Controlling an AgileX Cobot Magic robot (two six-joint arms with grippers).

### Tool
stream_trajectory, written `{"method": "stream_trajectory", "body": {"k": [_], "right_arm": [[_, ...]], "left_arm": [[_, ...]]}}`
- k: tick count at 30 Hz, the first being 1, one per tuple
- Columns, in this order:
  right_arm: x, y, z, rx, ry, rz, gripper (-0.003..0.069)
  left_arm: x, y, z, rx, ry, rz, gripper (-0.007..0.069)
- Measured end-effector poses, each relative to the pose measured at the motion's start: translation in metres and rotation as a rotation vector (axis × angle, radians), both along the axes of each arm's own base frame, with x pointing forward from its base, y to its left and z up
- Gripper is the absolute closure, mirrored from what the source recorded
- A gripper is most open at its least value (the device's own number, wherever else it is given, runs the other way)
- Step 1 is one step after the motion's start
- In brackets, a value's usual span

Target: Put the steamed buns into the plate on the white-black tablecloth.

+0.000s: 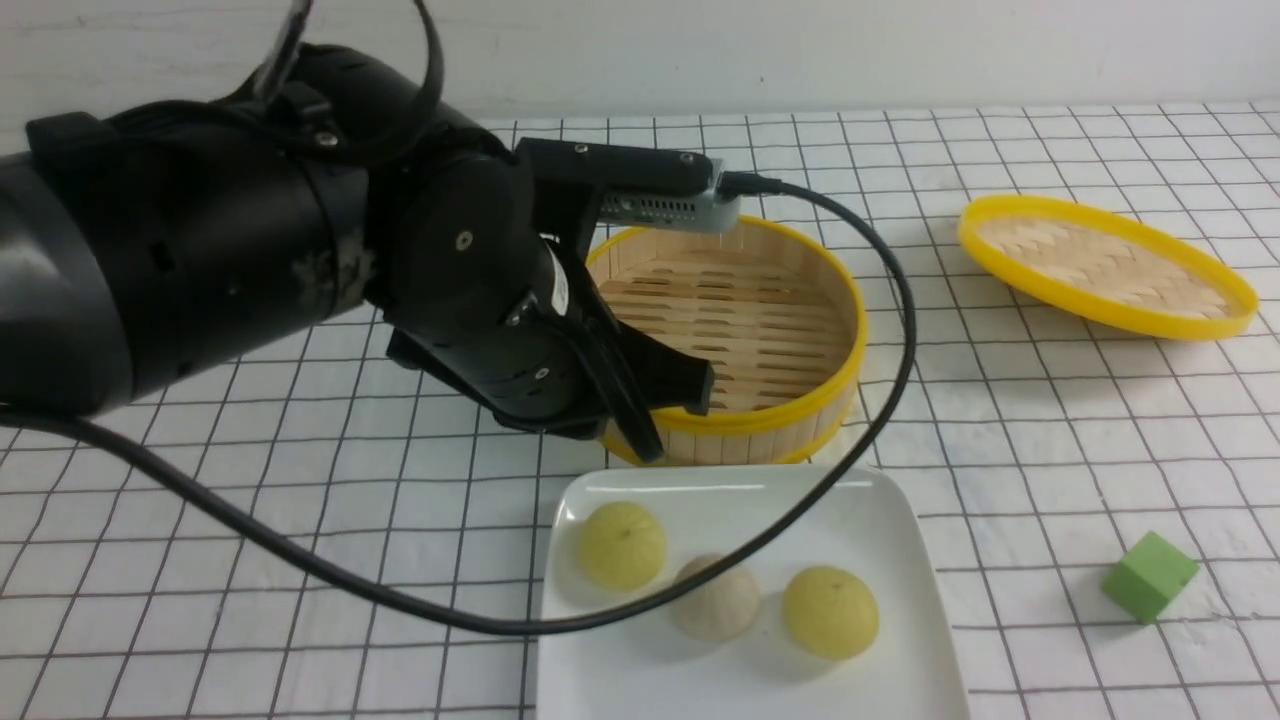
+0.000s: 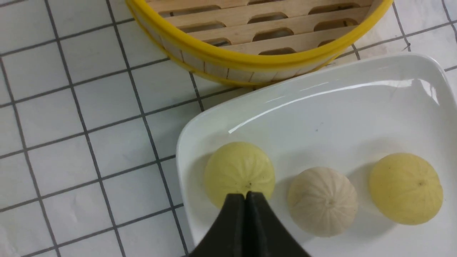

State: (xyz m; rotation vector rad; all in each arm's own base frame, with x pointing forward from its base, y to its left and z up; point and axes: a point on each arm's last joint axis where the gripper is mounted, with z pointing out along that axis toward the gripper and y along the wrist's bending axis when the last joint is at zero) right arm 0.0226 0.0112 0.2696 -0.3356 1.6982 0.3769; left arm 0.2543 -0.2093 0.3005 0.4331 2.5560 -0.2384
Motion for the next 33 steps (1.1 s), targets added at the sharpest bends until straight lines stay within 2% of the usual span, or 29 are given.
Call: {"method": "stream_trajectory", "body": {"k": [12,17,20,22,26,33], "right_arm": [[0.01,0.004,-0.031,-0.03,0.074,-0.02,0.0667],[0.019,0.001,-0.062,-0.054,0.149,-0.168,0.0668],[0.024,-0.004,-0.083,-0.057,0.196,-0.305,0.0665],[0.025,-0.006,-0.088,-0.055,0.203,-0.337,0.0666],[0.028,-0.011,-0.098,-0.063,0.182,-0.446,0.0662],[0.028,-0.013,-0.098,-0.067,0.173,-0.472,0.0657]], "left_arm": [[0.004,0.001,-0.003,0.048,-0.027,-0.012,0.0621],[0.005,0.002,0.0,0.048,-0.058,-0.019,0.0623],[-0.001,0.008,0.017,0.026,-0.109,-0.021,0.0623],[-0.004,0.012,0.023,0.022,-0.121,-0.021,0.0623],[-0.027,0.037,0.052,0.027,-0.164,0.008,0.0623],[-0.079,0.087,0.058,0.009,-0.176,0.083,0.0623]]}}
